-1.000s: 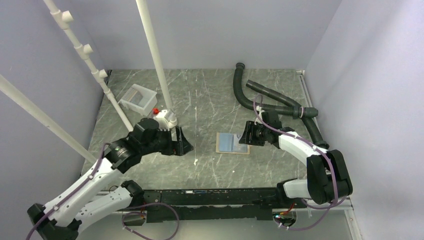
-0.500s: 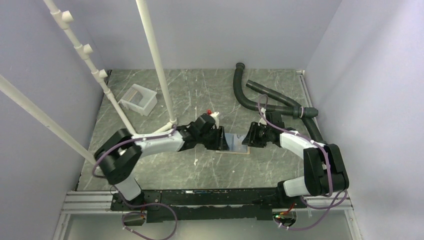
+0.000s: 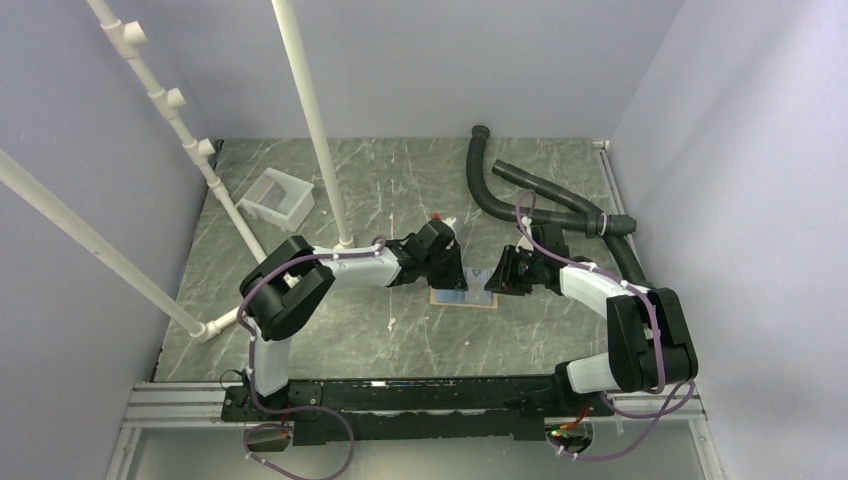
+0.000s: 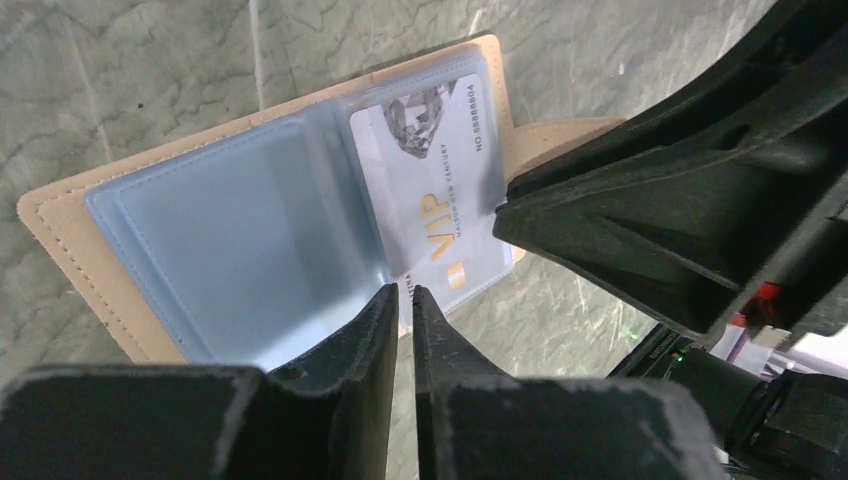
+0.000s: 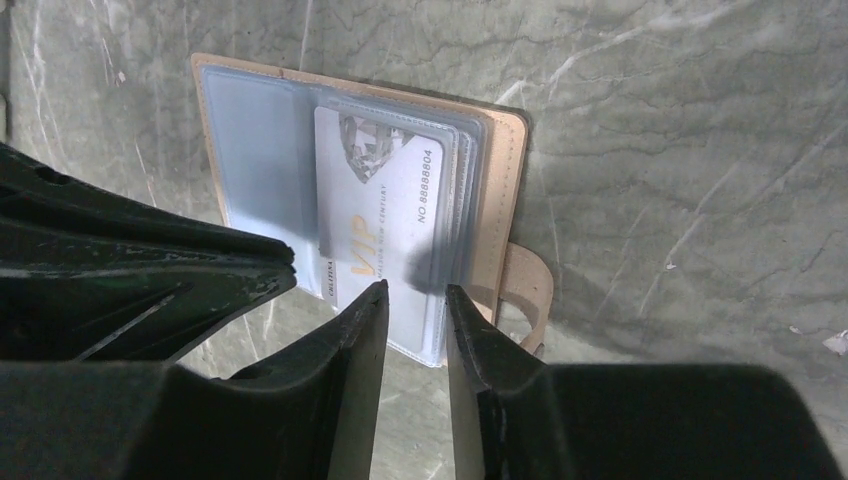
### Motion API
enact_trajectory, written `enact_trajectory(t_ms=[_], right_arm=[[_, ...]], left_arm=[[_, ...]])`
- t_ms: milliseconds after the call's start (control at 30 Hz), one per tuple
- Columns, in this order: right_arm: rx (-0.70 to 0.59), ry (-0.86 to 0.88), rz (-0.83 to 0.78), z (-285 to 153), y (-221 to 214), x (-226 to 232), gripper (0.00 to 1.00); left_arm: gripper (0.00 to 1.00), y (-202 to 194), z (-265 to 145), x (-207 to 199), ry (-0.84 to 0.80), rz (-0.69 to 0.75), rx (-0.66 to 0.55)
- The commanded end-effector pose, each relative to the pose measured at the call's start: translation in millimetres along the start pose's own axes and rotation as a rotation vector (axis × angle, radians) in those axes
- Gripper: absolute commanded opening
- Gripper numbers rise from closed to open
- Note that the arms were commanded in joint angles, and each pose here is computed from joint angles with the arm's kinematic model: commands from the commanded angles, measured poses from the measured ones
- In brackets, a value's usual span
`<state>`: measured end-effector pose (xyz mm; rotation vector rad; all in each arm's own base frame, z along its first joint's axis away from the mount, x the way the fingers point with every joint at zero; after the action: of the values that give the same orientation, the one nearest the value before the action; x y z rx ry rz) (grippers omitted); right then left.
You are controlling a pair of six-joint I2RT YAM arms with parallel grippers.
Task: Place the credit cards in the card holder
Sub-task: Insert the credit card into the card holder.
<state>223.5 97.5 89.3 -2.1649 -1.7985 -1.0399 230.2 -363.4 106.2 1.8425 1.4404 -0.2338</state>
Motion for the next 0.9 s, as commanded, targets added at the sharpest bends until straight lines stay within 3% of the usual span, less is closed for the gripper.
enact_trajectory(t_ms=[0, 367, 700, 800, 867], right_arm=[[-0.026, 0.034, -0.015, 1, 7, 4, 0.28], [-0.008, 0.049, -0.007, 4, 5, 4, 0.27], [-0.002, 0.107, -0.008, 4, 3, 8, 0.27], [-0.022, 0.055, -0.01, 1, 5, 5, 0.27], [-0.046, 0.0, -0.01, -1, 8, 2, 0.29]], left_arm=[[0.14, 5, 4, -3, 0.007, 0.002, -0.006], [0.06, 5, 16, -4, -0.013, 0.009, 0.024], [0.03, 10, 30, -36, -0.117, 0.076, 0.049], [0.07, 15, 13, -28, -0.08, 0.069, 0.03], [0.22, 16, -3, -24, -0.073, 0.059, 0.047]])
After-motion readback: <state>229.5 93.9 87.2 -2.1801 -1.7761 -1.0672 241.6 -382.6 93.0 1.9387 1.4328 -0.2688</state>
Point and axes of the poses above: each gripper's point midway between its finger pads, its own z axis out along the fingers, its own x axis along the line the jaws close on, y = z × x, the point moved 8 cm from there along -z, back along the fingers, and after that the axes turned 3 degrees about z, right-handed, at the moved point
